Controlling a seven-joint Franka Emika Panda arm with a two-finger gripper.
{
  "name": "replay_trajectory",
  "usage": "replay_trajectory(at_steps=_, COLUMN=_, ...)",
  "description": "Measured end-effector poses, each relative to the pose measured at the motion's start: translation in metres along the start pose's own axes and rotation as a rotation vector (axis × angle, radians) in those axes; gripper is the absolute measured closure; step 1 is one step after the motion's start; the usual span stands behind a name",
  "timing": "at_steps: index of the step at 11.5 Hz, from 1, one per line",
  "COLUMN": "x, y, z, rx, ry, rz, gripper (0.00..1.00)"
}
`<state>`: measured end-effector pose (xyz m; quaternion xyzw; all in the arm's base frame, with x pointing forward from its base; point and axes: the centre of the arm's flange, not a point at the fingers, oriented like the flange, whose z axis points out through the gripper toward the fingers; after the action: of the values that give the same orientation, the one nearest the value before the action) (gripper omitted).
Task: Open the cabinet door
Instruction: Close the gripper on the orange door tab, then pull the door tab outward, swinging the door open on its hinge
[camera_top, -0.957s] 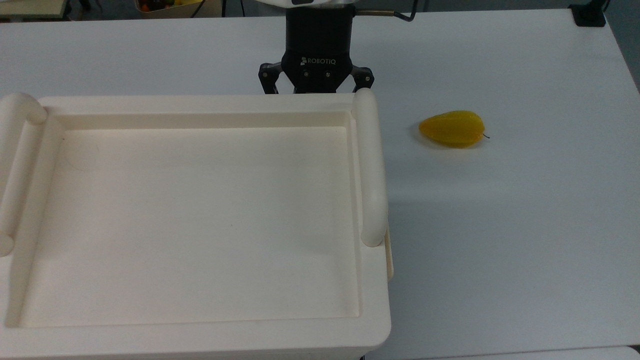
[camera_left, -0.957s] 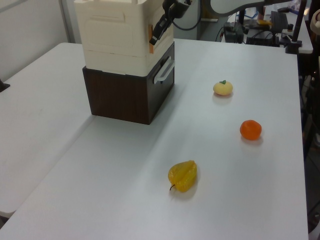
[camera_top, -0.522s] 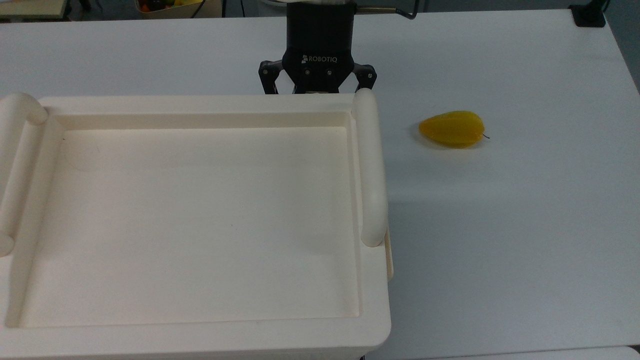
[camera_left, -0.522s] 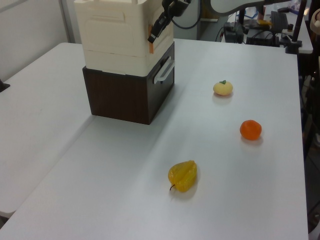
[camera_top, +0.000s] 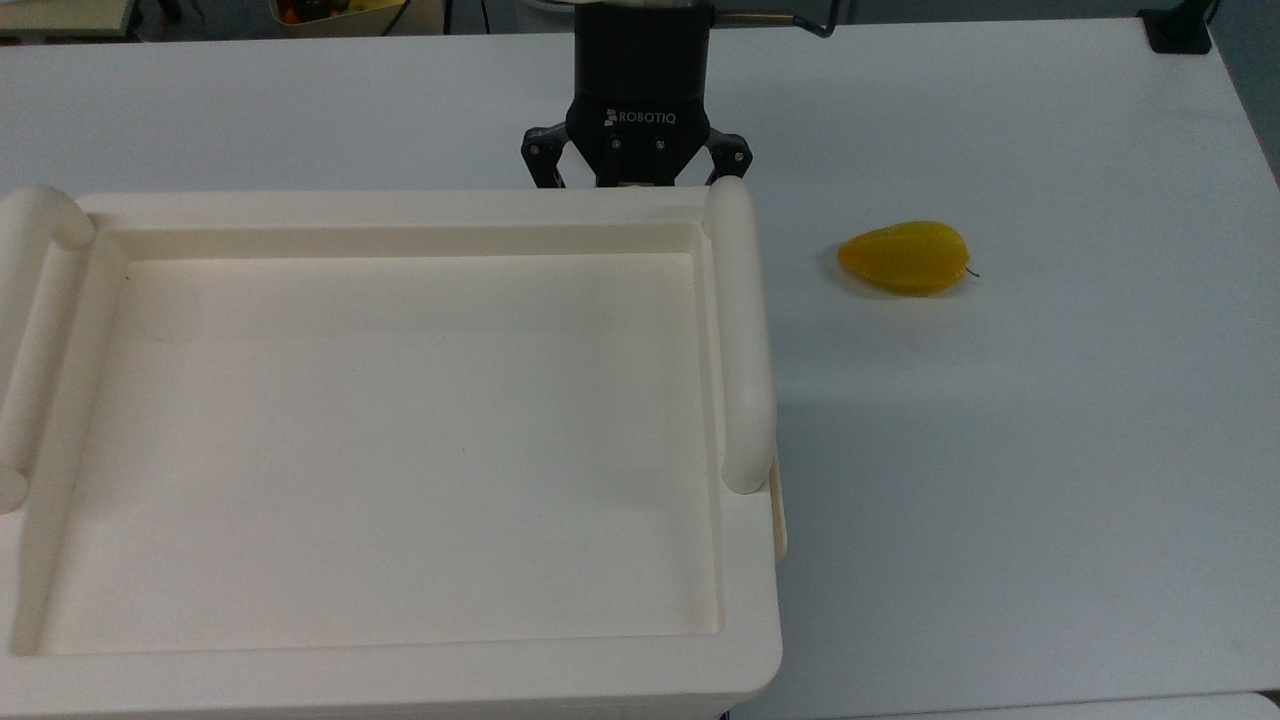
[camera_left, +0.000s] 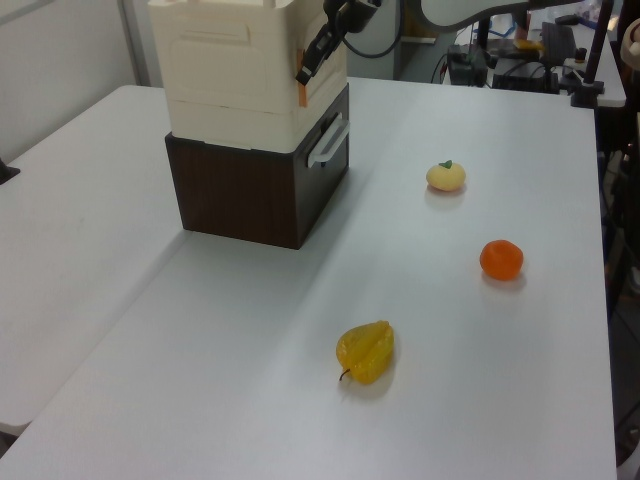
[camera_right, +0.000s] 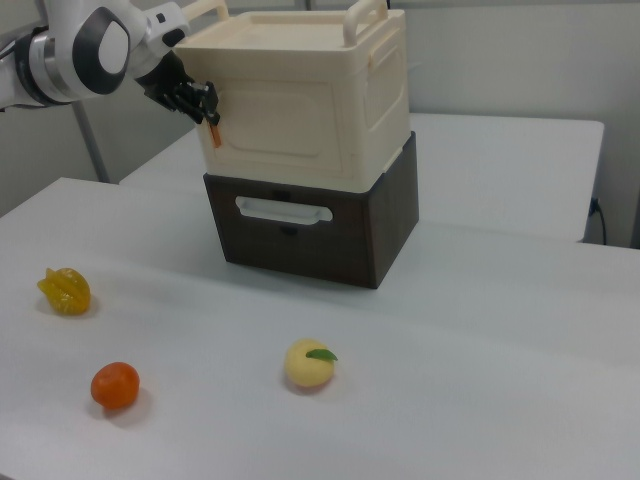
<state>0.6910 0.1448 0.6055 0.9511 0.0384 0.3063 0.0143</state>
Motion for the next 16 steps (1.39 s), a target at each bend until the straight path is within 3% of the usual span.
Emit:
replay_trajectory(at_steps=1, x=0.0, y=0.0, z=0.0, rx=0.0, ry=0.0, rz=0.0, gripper=0.72)
replay_trajectory(at_steps=3, x=0.0, y=0.0, z=0.0, rx=0.0, ry=0.0, rz=0.0, gripper=0.75)
replay_trajectory(at_steps=4, x=0.0, y=0.0, z=0.0, rx=0.0, ry=0.0, rz=0.001, gripper=0.84)
replay_trajectory(at_steps=10, x=-0.001, y=0.001, z=-0.003, rx=-0.002, ry=-0.01, rz=0.015, gripper=0.86)
replay_trajectory(at_steps=16, x=-0.012, y=0.002, z=-0.021, rx=-0.019, ry=-0.11, rz=0.013, gripper=0.85)
